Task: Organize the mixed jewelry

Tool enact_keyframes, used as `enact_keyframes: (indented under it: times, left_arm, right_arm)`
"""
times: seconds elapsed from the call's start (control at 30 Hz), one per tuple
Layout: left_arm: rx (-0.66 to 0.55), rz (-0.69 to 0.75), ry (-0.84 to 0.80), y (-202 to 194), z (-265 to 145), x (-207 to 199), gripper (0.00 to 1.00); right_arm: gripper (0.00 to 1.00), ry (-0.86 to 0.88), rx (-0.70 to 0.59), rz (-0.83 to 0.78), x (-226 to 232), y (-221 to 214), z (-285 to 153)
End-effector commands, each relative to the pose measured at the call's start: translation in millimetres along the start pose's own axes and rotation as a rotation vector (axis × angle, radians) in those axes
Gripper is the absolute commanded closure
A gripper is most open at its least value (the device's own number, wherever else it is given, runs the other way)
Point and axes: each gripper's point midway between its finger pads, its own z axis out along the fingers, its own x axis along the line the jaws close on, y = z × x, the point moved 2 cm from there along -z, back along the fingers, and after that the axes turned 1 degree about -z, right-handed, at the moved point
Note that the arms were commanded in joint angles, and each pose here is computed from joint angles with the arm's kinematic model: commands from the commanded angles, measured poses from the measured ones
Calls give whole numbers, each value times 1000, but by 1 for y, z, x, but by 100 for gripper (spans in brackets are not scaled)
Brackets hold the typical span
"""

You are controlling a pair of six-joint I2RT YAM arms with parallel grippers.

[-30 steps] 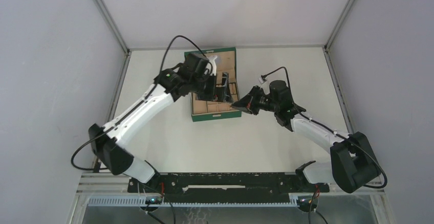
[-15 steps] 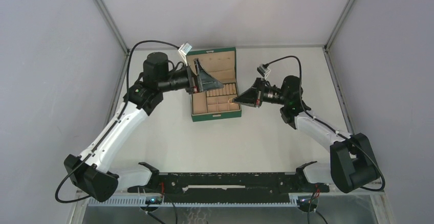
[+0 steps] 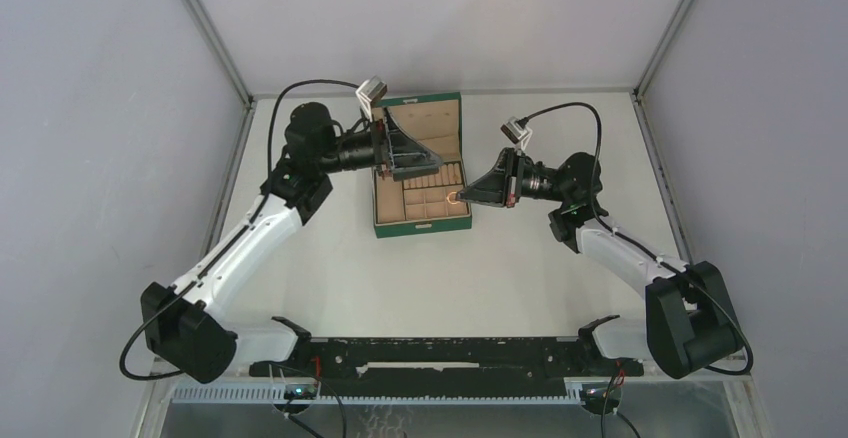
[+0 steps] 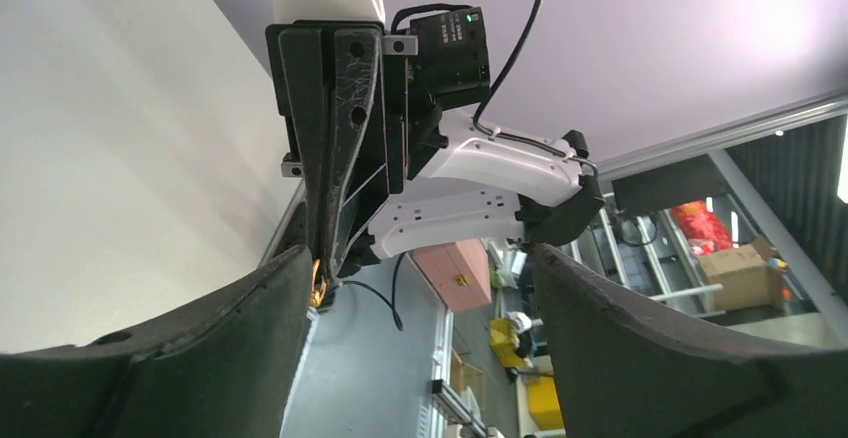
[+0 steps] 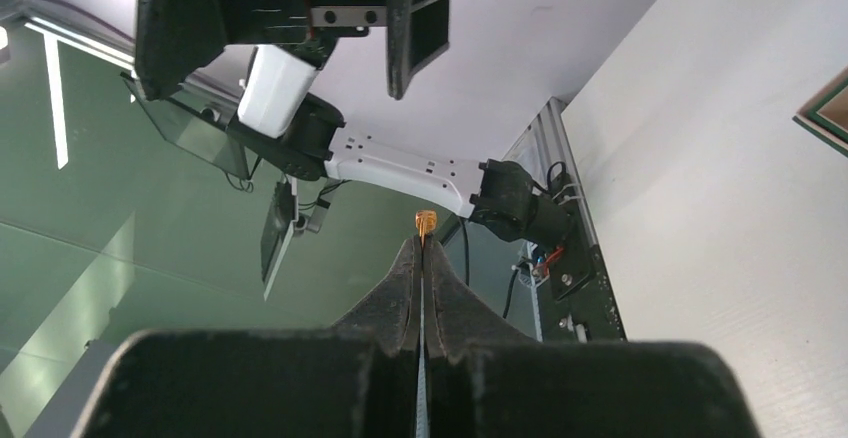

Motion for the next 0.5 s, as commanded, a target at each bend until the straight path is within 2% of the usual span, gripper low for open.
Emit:
enact_keyframes:
  times: [0.0,0.47]
  left_arm:
    - [34,-15,-91,0,1,-12,18]
    - [76,-52,-82,-8,3,1,36]
  right_arm:
    - [100,68,-7,-76,21,4,1]
    - [100,139,-76,-81,33,23,10]
